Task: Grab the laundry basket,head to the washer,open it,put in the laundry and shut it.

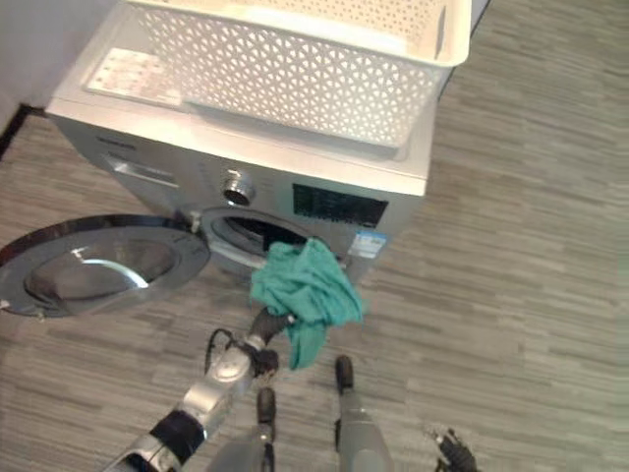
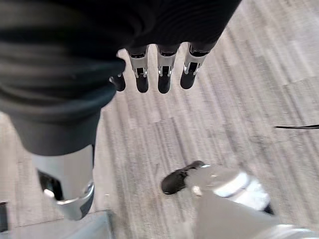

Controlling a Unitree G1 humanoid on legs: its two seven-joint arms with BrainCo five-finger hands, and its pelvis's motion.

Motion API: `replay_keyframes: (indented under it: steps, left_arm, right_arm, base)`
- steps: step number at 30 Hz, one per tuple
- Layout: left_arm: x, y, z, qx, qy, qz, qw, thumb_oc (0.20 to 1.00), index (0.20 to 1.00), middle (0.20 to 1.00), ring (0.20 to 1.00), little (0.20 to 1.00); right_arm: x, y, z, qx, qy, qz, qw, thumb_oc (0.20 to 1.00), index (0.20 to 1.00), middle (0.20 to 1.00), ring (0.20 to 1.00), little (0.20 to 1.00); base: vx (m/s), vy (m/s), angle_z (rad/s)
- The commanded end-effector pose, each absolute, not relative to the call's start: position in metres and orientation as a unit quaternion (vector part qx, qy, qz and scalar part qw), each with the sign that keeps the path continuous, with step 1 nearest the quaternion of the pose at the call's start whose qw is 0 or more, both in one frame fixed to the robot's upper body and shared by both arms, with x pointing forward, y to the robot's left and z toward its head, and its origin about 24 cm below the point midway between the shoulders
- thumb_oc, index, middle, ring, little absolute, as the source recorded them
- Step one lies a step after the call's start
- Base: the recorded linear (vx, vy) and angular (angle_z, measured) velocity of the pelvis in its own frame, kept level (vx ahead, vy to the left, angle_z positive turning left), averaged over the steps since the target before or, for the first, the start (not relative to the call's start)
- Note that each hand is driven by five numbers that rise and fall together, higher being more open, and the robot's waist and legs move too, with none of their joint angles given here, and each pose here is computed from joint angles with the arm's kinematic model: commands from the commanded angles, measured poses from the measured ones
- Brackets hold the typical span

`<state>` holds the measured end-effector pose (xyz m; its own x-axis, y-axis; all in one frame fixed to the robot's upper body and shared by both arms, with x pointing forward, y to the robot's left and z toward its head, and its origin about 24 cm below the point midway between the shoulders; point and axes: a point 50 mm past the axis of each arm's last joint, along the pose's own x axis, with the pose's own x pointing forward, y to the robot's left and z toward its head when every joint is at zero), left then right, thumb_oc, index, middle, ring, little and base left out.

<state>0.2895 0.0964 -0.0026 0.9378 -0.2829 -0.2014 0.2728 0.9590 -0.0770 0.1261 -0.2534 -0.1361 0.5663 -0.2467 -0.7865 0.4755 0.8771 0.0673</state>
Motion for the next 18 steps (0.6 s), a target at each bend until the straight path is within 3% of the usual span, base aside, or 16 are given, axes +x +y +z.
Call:
replay_keyframes:
  steps: [1, 18]
  left_arm:
    - [0.294, 0.085, 0.020, -0.068, 0.043, -0.141, 0.987, 0.200, 0.200, 0.200, 0.200, 0.200]
    - [0.284, 0.093, 0.011, -0.066, 0.056, -0.133, 0.987, 0.200, 0.200, 0.200, 0.200, 0.200]
  right_arm:
    - [0.123, -0.265, -0.129, 0.109, 0.403, -0.205, 0.885, 1.000, 1.000, 1.000, 1.000, 1.000]
    - [0.118, -0.260, -0.138, 0.118, 0.435, -0.231, 0.862, 1.000, 1.000, 1.000, 1.000, 1.000]
  base:
    - [-0.01, 0.207, -0.24]
    - [0.04, -0.019, 0.27]
